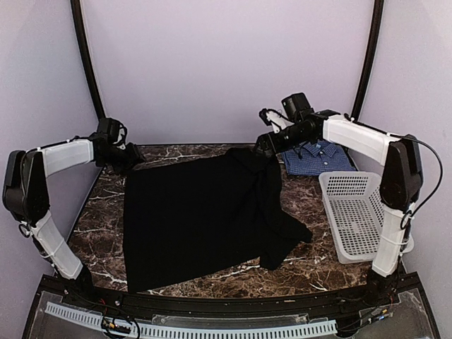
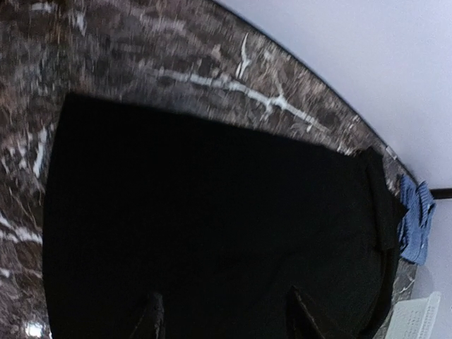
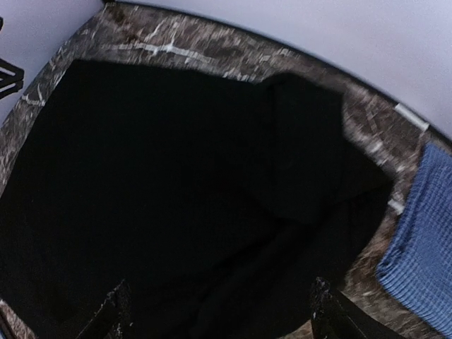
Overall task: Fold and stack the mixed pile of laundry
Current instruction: Flatten out the crumpled T-shirt at the center of the board.
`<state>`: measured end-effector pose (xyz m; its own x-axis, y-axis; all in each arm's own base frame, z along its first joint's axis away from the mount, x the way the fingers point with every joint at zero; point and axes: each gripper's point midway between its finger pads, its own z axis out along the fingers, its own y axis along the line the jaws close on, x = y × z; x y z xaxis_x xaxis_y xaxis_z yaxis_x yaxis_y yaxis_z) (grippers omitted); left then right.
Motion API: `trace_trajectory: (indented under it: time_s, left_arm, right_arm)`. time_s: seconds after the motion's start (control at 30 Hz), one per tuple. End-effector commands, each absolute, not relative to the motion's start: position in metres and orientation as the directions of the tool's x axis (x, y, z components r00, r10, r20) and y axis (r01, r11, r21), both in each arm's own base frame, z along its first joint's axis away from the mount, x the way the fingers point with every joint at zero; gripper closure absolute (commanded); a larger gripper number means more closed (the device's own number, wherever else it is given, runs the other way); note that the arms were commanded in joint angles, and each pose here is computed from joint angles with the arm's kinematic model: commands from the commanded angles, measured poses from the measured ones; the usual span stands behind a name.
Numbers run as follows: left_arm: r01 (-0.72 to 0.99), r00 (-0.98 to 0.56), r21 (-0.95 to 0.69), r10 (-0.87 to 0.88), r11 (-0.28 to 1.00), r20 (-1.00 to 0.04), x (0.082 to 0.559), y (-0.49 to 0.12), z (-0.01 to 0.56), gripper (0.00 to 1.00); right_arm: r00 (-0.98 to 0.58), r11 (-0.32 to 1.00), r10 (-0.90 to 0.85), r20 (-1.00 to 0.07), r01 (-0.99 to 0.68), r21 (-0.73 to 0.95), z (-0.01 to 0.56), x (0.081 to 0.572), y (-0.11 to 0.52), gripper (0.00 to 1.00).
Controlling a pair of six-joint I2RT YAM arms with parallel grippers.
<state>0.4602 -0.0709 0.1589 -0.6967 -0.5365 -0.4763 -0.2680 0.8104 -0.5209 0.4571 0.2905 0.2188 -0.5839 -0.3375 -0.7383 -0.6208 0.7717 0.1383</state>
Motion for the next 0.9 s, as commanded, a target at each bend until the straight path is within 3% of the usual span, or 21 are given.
trace_trajectory:
  time_s: [0.0,0.2,0.47,0.87]
  left_arm:
    - [-0.324,-0.78,-0.463,-0.51,0.825,-0.364,0.414,-0.087,0.115,0.44]
    - [-0.467,-0.785,-0.335,-0.558,0.818,-0.268,0.393,-0.069,0.059,0.51]
    - [-0.593,-0.758,-0.206,-0.626,0.779,-0.183,0.412,-0.017,0.013,0.57]
    - [-0.719,-0.644,-0.141,-0.729,0.68,-0.233,0.482,0.105,0.016,0.65]
  right_arm:
    - [-0.649,0.68,-0.372,-0.664,-0.677,0.28,0.184,0.406,0.32,0.17]
    - [-0.697,0.688,-0.397,-0.598,-0.657,0.308,0.147,0.392,0.318,0.18]
    - [-0.726,0.725,-0.415,-0.549,-0.628,0.282,0.131,0.385,0.302,0.18]
    - [-0.768,0.776,-0.378,-0.517,-0.567,0.275,0.127,0.385,0.273,0.19]
